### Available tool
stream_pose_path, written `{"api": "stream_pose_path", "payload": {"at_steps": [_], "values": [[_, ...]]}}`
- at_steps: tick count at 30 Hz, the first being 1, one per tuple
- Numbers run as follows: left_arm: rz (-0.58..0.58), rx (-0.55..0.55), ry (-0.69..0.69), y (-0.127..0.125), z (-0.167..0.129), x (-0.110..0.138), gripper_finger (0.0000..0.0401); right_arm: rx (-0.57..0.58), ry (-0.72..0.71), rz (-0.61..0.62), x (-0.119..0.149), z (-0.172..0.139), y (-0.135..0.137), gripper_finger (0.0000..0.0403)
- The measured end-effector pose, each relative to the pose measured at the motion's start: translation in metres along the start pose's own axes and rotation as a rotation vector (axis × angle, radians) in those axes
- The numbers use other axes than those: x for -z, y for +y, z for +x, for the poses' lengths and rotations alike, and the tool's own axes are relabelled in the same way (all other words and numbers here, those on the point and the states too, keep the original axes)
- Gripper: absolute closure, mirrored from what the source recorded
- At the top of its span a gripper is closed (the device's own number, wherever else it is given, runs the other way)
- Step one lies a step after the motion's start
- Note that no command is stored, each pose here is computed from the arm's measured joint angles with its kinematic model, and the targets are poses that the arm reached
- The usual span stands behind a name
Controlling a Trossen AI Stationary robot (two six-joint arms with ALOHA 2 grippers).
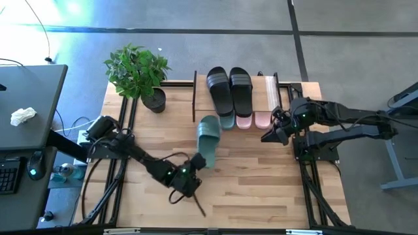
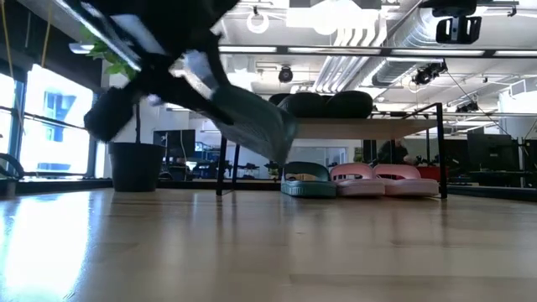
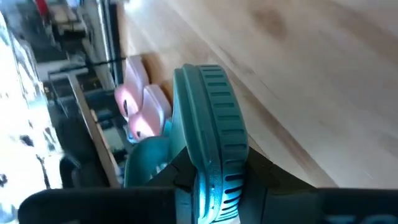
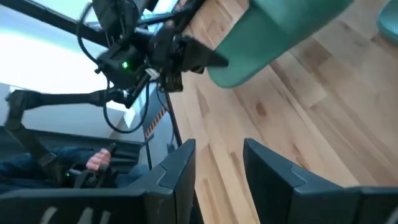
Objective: Pick and place slides into the shelf
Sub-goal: Put the green slides under the shelf
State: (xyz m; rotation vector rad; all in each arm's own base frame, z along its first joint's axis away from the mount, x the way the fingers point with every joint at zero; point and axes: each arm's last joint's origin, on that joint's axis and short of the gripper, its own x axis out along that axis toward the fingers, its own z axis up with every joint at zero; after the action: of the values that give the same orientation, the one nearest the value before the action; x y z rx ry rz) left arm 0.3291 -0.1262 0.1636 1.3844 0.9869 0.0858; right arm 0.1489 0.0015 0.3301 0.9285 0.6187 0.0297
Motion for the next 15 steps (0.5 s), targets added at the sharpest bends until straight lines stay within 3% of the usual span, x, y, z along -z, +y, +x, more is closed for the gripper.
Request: {"api": "stream_pose_path", "payload": {"at_steps": [7,15], "values": [[-0.083,0.038,0.075,0.012,0.027,0.019,0.0351,0.01,0.013,-0.032,0.003,0.002,0.001,0.0279],[-0.087,0.108,0.124,0.023,0.054,0.043,0.0351,0.016,0.013,-0.068,0.005,0.002,0.003,0.0279]]}}
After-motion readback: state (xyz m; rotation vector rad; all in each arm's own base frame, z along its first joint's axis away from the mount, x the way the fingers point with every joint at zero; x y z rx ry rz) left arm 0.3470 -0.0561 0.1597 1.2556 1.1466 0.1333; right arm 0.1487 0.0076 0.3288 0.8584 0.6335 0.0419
